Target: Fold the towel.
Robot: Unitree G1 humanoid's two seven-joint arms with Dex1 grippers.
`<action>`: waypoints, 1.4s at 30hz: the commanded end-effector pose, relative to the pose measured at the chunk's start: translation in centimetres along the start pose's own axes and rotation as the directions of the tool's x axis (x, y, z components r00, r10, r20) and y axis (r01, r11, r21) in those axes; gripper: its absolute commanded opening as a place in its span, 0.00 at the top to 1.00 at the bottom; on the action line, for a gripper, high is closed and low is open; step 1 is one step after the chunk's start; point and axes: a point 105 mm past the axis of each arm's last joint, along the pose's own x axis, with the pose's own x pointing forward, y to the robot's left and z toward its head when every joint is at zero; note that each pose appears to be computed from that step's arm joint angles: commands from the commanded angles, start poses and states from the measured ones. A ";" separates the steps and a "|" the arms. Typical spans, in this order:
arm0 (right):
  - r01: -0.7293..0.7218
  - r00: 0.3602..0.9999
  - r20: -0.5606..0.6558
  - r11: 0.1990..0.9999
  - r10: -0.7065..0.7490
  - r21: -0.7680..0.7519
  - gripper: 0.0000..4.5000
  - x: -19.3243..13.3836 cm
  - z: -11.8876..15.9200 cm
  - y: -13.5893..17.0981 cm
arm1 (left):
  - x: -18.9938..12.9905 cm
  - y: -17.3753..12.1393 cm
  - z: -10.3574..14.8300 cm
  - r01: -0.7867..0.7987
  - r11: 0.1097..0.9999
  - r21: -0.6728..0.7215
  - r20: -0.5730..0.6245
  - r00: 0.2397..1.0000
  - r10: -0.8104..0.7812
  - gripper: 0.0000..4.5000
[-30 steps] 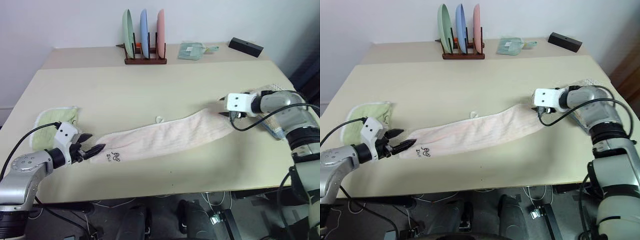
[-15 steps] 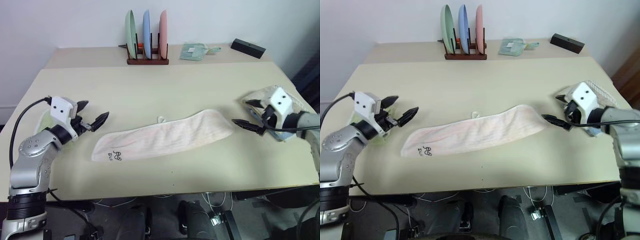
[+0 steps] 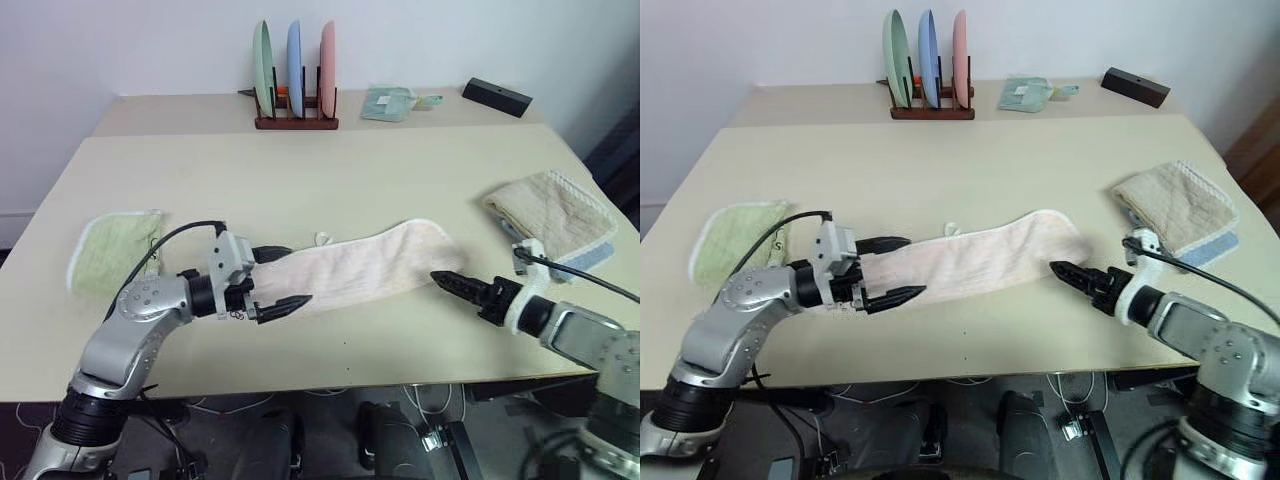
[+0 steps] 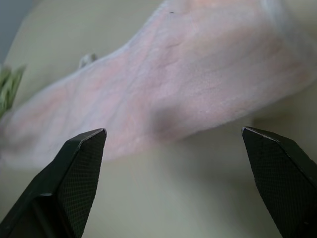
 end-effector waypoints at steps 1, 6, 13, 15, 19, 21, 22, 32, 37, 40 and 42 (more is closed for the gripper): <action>0.074 0.994 0.078 0.994 -0.080 0.078 0.01 0.3 1.2 -0.9 | 0.3 -0.6 1.1 0.023 0.999 0.032 0.032 0.999 -0.024 0.00; 0.113 0.979 0.143 0.972 -0.144 0.205 0.01 1.9 2.8 -2.0 | 0.3 -0.8 0.8 0.021 0.999 0.029 0.025 0.999 -0.022 0.00; 0.169 0.958 0.177 0.945 -0.224 0.280 0.64 3.4 3.9 -3.3 | -0.2 -0.3 0.5 -0.020 0.999 0.035 0.011 1.000 0.020 0.00; 0.176 0.951 0.199 0.942 -0.238 0.285 0.86 3.3 4.3 -3.4 | -0.4 -0.3 0.4 -0.030 0.999 0.032 0.009 1.000 0.030 0.00; 0.183 0.928 0.266 0.942 -0.260 0.282 0.99 2.5 5.9 -3.6 | -0.6 -0.4 0.0 -0.042 0.999 0.028 0.004 0.999 0.042 0.00; 0.189 0.915 0.300 0.944 -0.270 0.271 0.99 1.8 6.8 -3.8 | -0.6 -0.3 -0.1 -0.047 0.998 0.033 0.002 0.999 0.047 0.00; 0.198 0.907 0.317 0.944 -0.278 0.262 0.99 1.3 7.2 -3.9 | -0.5 -0.3 -0.1 -0.048 0.998 0.033 0.003 0.999 0.048 0.00; 0.230 0.907 0.413 0.916 -0.079 -0.329 0.99 -3.5 12.0 0.8 | -0.3 1.4 -0.4 -0.055 0.997 0.060 0.000 0.998 0.055 0.00; 0.025 0.972 0.183 0.713 0.146 -0.701 0.99 -1.4 8.8 6.6 | -0.2 1.7 -0.3 -0.057 0.996 0.067 0.004 0.998 0.057 0.00; -0.141 0.983 -0.060 0.513 0.172 -0.847 0.99 0.2 4.4 8.1 | -0.3 1.6 -0.4 -0.064 0.996 0.067 0.005 0.998 0.064 0.00; -0.233 0.970 -0.182 0.411 0.158 -0.881 0.99 0.9 1.8 8.3 | -0.4 1.5 -0.4 -0.073 0.995 0.066 0.006 0.997 0.072 0.00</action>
